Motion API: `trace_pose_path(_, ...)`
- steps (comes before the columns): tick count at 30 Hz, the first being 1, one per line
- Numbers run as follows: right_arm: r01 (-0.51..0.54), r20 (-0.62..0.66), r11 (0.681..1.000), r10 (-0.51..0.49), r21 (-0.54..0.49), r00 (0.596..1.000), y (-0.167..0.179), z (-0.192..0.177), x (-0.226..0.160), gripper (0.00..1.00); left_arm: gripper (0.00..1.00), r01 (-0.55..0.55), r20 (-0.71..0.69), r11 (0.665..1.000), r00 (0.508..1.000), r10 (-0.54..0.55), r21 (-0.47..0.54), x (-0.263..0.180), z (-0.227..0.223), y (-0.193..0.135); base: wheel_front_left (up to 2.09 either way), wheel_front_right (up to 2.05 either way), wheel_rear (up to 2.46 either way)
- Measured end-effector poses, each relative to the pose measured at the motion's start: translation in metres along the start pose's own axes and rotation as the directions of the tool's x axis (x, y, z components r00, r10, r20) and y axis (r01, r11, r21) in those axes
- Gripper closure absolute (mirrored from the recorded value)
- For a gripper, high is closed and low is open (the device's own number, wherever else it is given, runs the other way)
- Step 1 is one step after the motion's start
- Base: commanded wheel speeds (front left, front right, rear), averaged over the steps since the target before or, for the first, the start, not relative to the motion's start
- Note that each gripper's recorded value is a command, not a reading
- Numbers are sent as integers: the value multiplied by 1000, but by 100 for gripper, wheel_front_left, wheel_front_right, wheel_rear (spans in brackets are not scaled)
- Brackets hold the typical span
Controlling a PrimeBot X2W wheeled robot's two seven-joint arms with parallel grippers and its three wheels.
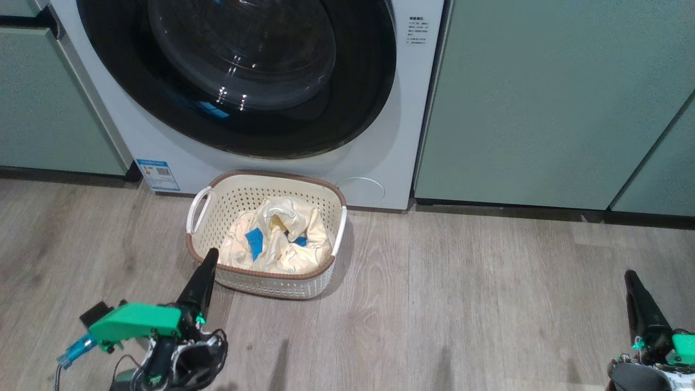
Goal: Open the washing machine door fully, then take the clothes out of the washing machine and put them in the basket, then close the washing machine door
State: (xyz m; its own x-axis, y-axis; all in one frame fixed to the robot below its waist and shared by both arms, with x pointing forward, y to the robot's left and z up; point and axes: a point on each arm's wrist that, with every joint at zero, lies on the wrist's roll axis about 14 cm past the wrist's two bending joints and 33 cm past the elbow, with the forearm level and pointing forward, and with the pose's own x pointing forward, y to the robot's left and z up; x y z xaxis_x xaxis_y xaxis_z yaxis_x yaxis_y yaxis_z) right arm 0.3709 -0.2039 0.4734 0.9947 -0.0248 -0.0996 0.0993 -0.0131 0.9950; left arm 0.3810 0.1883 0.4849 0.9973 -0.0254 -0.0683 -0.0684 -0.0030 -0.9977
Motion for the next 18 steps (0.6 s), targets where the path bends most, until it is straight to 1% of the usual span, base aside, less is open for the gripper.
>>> trace_pose_path(18, 0, 0, 1000, 0, 0, 1000, 0, 0, 0, 100, 100, 0, 0, 1000, 1000, 0, 0, 0, 0, 0, 0, 0, 0)
